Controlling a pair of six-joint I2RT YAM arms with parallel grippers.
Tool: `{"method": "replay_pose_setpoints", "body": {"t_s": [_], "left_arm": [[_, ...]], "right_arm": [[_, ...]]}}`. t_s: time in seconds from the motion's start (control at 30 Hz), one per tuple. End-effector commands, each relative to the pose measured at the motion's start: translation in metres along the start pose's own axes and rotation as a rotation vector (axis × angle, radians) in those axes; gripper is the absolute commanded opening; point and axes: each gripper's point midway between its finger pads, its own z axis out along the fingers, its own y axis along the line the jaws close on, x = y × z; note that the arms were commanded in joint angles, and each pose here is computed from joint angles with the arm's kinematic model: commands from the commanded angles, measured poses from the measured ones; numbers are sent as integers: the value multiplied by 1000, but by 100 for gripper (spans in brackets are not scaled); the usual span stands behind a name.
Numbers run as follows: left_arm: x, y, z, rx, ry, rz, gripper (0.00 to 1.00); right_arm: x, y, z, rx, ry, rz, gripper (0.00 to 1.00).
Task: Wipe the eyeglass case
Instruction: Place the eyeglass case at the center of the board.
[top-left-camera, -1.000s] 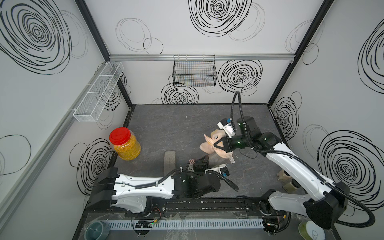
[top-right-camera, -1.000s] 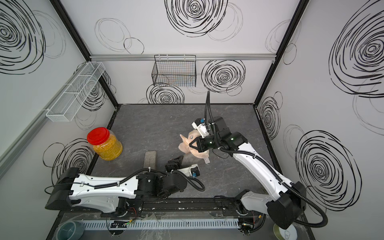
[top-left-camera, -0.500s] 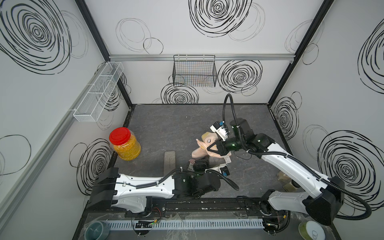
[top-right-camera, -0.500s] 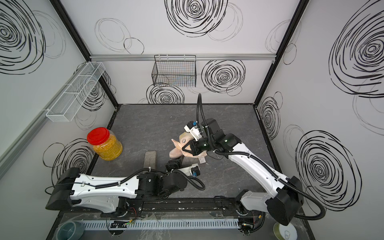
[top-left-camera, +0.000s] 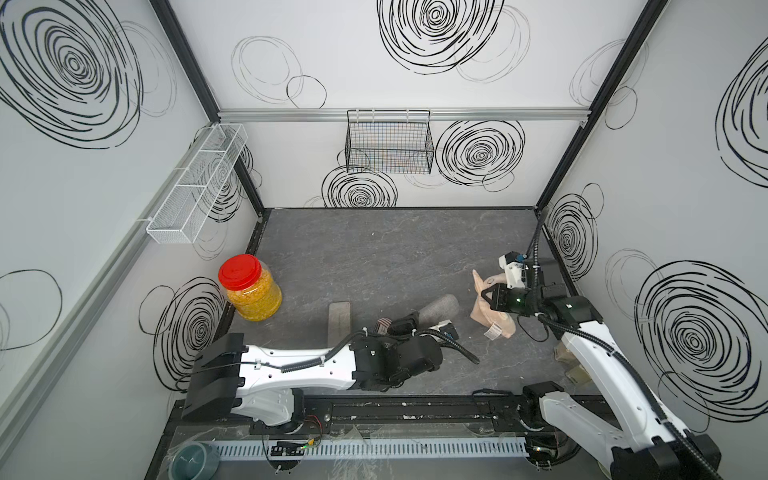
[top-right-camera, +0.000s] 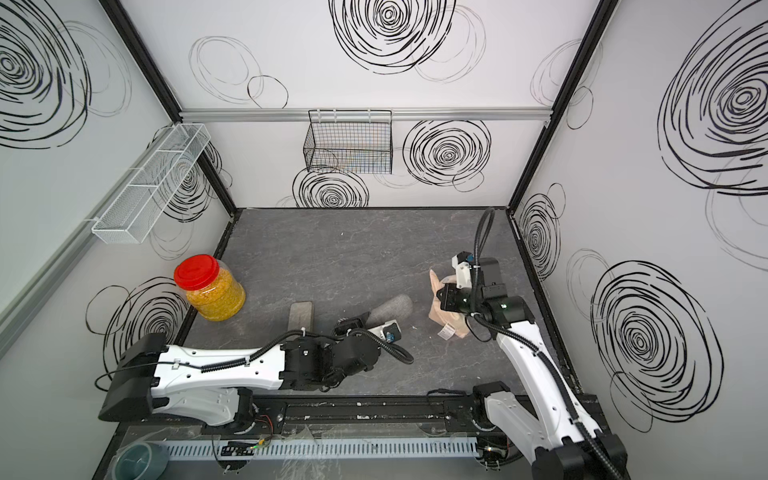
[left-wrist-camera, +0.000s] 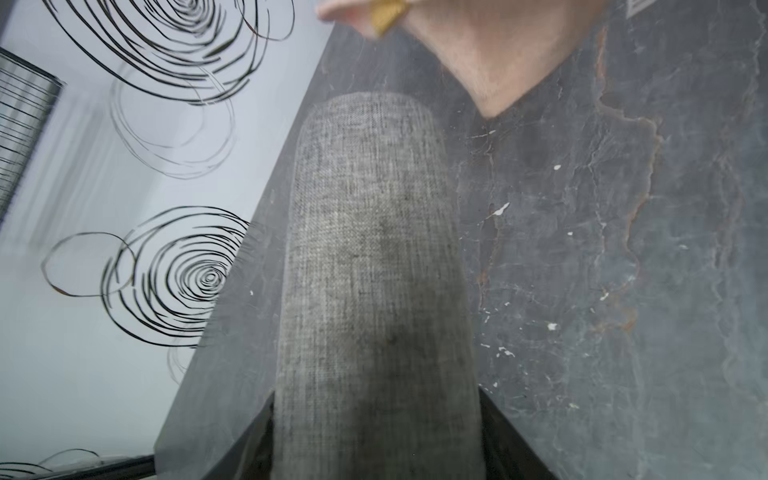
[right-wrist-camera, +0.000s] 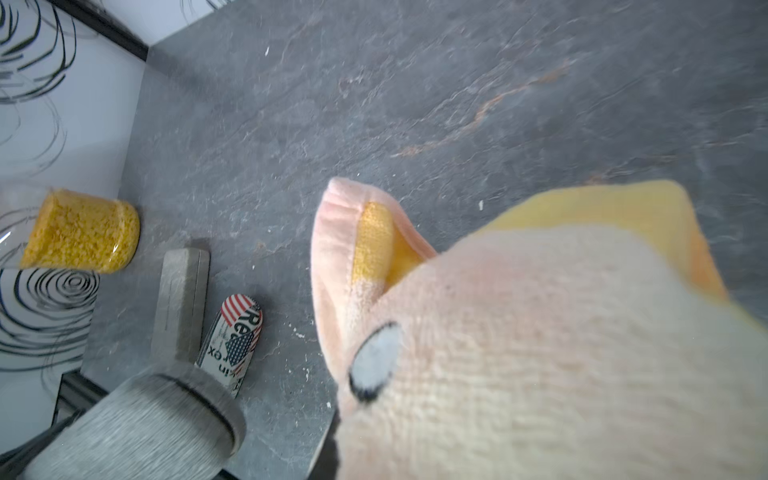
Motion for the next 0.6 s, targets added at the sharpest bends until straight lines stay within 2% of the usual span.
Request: {"method": "replay_pose_setpoints", "body": {"t_s": [0.0, 0.17, 0.27, 0.47, 0.57], "left_arm": [[-23, -7, 15, 99, -18, -270, 57], [-16, -30, 50, 254, 62, -515, 57], [-12, -38, 69, 302, 95, -632, 57], [5, -47, 104, 286, 166, -763, 58], [8, -50, 116, 272, 175, -787, 58]], "right_arm": [[-16, -12, -4, 56, -102, 41, 2], [-7, -7, 4, 2, -91, 62, 2], [-3, -8, 7, -7, -90, 68, 2], [19, -10, 24, -42, -13, 96, 3], [33, -9, 36, -74, 33, 120, 3]]}}
